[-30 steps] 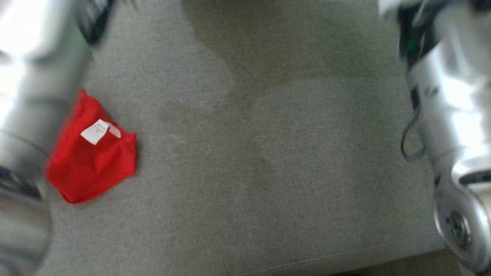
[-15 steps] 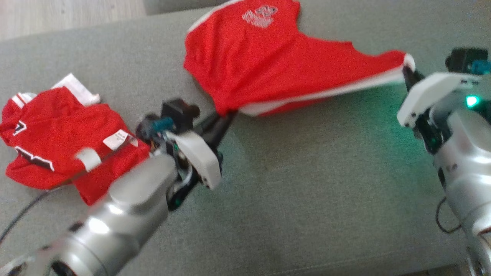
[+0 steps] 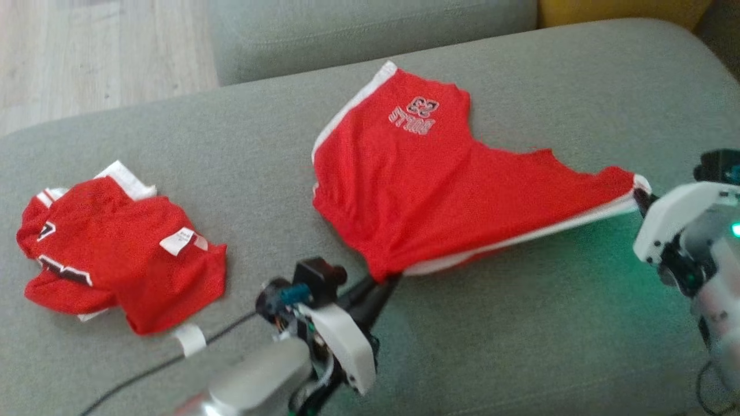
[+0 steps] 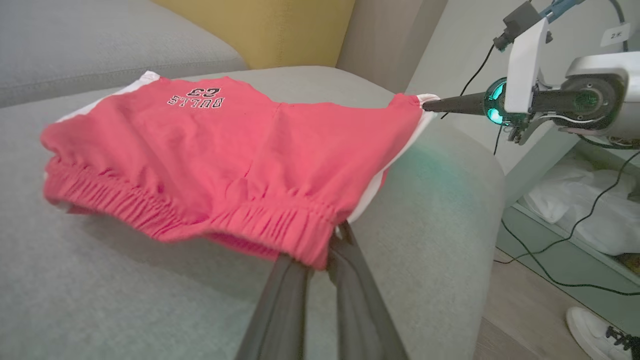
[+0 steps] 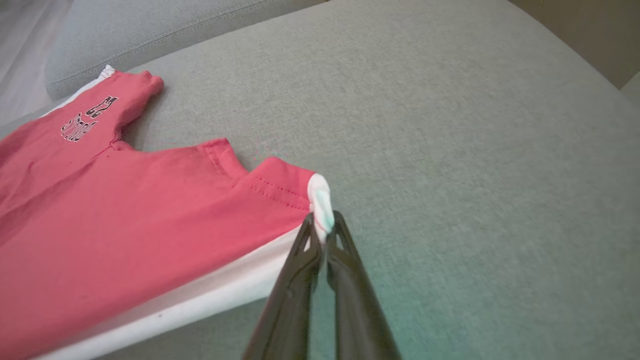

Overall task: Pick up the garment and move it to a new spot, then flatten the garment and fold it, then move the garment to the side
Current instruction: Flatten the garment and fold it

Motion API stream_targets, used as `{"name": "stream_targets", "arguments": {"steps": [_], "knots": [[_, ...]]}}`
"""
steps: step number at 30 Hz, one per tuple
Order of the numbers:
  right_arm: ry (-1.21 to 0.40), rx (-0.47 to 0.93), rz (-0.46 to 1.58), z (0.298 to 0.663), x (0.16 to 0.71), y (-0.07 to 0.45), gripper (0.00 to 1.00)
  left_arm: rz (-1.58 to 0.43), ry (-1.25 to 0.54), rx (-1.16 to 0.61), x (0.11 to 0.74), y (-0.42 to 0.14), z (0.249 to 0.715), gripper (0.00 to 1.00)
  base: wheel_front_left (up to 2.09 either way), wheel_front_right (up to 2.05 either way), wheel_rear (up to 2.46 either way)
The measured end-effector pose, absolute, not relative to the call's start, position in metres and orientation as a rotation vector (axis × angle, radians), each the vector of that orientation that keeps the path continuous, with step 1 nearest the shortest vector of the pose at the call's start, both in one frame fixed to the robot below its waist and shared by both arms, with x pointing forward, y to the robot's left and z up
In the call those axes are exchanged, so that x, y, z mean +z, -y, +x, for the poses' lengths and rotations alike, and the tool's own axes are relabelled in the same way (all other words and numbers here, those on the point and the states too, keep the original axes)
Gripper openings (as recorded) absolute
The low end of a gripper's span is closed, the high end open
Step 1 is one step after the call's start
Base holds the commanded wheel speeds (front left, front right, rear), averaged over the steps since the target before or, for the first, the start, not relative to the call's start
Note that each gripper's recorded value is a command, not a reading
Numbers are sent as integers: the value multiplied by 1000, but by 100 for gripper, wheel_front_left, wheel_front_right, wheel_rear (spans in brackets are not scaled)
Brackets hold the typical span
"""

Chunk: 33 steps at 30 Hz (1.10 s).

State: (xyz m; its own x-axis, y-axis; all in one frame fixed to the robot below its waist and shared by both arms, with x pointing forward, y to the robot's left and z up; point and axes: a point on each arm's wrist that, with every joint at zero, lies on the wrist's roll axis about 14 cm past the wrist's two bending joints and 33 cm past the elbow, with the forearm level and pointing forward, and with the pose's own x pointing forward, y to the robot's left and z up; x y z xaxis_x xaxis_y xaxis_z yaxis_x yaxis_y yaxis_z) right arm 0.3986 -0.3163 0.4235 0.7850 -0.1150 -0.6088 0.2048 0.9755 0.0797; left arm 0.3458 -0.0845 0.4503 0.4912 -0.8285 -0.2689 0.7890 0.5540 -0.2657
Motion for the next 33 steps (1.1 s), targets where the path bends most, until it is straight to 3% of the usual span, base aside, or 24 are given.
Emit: {"name": "stream_targets", "arguments": {"steps": [6,13,21,33], "knots": [[-624,-187,157,386,425,328,0,-178,-404,-996,451,96,324,0,0,0,0],[-507,-139,139,420,448,317,0,-228,-380,-931,455,90,345,0,0,0,0],[-361,-37,76,503,489,273,0,-246,-294,-832,472,69,402,0,0,0,0],[-349,103,-15,585,482,199,0,-269,-287,-701,462,29,447,0,0,0,0]]}}
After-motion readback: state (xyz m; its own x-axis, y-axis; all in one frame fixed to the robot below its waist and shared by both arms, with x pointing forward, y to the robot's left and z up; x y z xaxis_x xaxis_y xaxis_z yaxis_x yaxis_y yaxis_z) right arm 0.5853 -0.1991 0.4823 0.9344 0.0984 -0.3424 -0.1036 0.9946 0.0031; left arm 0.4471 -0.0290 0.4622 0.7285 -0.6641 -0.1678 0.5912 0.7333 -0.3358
